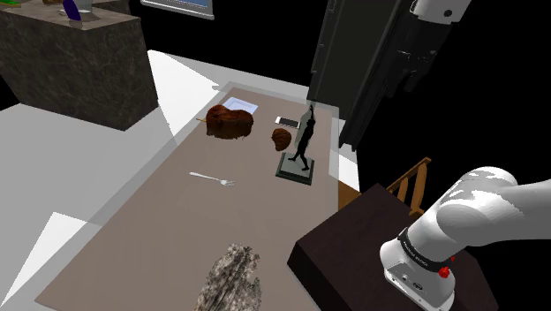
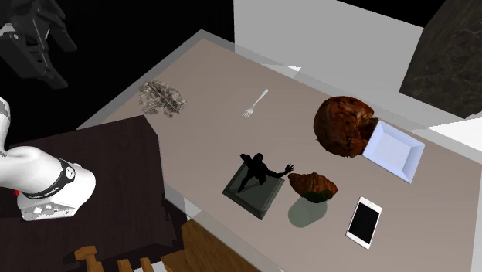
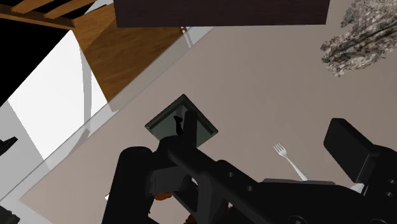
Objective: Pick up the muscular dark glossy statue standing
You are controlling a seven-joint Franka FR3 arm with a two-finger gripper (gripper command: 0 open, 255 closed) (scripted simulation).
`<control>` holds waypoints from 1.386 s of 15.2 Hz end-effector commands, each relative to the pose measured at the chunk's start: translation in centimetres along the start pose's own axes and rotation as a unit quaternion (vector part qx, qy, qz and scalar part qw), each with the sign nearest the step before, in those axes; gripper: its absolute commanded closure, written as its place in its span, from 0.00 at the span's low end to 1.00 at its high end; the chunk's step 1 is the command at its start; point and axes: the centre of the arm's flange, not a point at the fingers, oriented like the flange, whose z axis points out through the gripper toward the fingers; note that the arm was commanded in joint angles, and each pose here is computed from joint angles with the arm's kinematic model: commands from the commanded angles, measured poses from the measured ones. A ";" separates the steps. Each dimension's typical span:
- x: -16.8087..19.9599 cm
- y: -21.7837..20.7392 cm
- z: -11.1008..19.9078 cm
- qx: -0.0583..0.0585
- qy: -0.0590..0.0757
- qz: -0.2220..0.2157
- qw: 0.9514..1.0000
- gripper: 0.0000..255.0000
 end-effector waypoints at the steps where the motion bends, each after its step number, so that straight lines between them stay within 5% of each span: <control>1: 0.0 0.0 0.0 0.000 0.000 0.000 1.000 0.00; 21: 19.3 4.0 16.5 -0.045 0.020 -0.013 0.999 0.00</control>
